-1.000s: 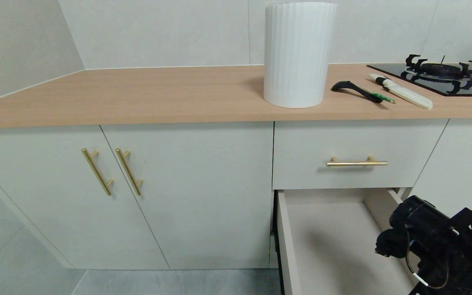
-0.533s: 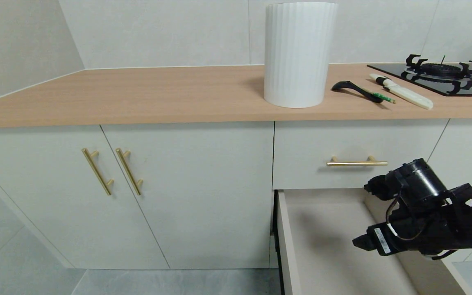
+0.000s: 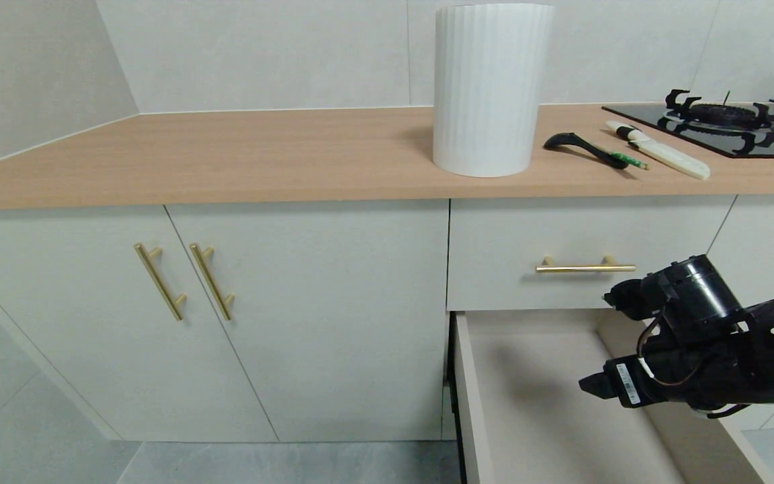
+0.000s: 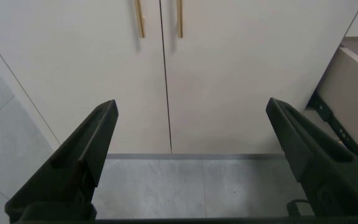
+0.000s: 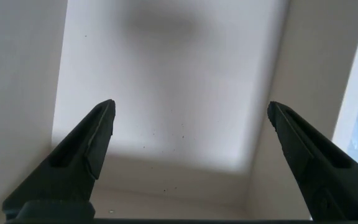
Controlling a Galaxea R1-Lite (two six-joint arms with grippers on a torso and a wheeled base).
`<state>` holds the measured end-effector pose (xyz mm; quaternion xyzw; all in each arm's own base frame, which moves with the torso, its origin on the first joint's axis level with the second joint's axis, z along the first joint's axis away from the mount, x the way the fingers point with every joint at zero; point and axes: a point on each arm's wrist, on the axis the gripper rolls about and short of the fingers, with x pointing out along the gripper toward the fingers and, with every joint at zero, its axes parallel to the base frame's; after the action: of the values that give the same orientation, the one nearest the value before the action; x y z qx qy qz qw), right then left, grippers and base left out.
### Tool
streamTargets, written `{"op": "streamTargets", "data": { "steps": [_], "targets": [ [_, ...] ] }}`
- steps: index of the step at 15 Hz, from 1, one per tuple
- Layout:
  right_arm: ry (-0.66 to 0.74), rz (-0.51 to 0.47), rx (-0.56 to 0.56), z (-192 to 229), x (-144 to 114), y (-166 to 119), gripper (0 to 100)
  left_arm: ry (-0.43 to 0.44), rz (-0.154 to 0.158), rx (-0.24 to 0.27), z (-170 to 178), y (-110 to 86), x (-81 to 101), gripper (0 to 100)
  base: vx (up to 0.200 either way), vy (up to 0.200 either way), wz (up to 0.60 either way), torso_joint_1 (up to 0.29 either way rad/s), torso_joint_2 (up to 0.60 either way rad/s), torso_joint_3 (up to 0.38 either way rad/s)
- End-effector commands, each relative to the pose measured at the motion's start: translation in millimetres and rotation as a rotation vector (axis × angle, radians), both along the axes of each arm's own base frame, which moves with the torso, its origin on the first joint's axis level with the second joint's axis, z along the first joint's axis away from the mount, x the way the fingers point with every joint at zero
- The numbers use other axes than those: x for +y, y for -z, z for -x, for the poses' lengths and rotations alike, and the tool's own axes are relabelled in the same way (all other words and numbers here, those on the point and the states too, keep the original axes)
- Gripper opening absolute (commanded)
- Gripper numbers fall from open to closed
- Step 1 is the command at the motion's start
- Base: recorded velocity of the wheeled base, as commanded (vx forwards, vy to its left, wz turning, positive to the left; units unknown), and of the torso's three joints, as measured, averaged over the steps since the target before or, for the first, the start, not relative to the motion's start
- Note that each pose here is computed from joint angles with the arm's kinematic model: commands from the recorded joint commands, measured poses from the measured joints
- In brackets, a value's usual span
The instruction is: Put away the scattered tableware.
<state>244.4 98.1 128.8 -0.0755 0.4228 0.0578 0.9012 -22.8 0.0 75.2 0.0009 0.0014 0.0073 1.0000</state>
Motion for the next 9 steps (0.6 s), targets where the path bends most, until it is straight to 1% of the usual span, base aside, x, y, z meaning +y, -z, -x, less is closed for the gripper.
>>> {"op": "streamTargets", "data": {
  "steps": [1,2,3,6,9],
  "targets": [
    [0.000,0.000,-0.002,0.8,-0.2,-0.5,100,-0.001,0.000,0.002,-0.1,0.0,0.0,100,0.000,0.000,0.00,0.000,0.00,0.000],
    [0.001,0.002,-0.001,1.1,-0.4,-0.2,100,-0.001,0.000,0.002,-0.1,0.0,0.0,100,0.000,0.000,0.00,0.002,-0.05,-0.022],
    [0.002,0.004,0.001,1.5,-0.6,0.5,100,-0.001,0.000,0.002,-0.1,0.0,0.0,100,0.000,0.000,0.00,0.046,-0.23,-0.178],
    [0.001,0.006,0.003,1.4,-0.5,0.9,100,-0.001,0.000,0.002,-0.1,0.0,0.0,100,0.000,0.000,0.00,0.085,-0.24,-0.279],
    [0.001,0.006,0.003,1.4,-0.5,0.9,100,-0.001,0.000,0.002,-0.1,0.0,0.0,100,0.000,0.000,0.00,0.113,-0.53,-0.308]
  ]
}}
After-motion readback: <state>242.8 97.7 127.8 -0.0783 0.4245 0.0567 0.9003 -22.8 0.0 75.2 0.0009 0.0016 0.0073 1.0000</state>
